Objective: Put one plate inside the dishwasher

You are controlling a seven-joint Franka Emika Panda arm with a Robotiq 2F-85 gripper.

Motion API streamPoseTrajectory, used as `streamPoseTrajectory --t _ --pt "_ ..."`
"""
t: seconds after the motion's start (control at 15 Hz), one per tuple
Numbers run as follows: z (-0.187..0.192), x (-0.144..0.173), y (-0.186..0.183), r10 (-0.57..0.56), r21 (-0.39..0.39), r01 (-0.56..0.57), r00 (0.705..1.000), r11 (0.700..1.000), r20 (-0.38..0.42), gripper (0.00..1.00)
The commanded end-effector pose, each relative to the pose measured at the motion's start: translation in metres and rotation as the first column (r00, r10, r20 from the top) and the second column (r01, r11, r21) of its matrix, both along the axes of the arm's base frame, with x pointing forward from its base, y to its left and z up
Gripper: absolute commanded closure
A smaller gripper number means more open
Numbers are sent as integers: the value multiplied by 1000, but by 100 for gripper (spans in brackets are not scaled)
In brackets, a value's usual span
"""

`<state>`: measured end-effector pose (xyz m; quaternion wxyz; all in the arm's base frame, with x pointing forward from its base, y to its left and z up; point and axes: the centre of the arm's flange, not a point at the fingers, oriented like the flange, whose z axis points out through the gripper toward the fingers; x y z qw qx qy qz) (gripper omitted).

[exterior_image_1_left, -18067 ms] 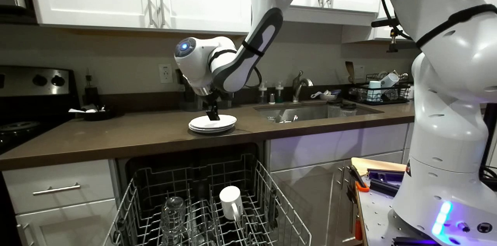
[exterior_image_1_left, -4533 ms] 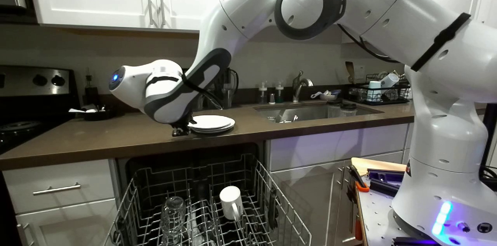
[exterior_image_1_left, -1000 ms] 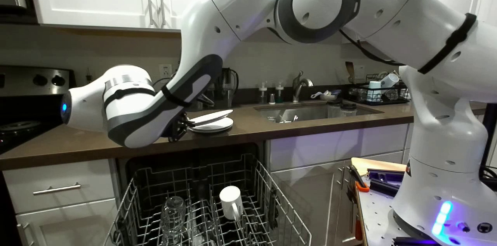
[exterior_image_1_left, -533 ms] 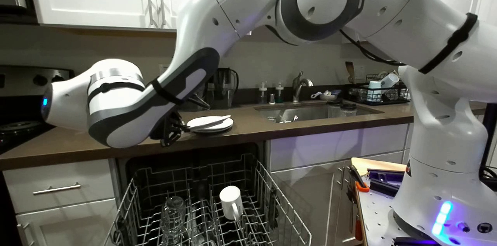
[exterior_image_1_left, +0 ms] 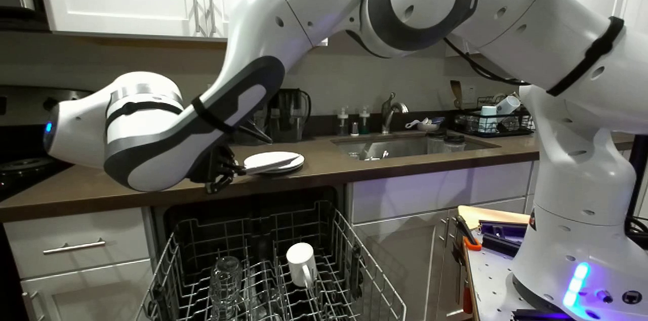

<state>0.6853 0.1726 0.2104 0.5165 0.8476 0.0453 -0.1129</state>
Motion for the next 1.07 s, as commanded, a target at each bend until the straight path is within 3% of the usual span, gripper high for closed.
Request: streamPoseTrajectory --t 0.0,0.8,1.0 --pt "24 -7 10 5 20 -5 1000 1000 -17 99" --pt "46 -22 33 110 249 -88 991 965 -76 99" --pt "48 -32 31 131 303 -110 990 946 -49 99"
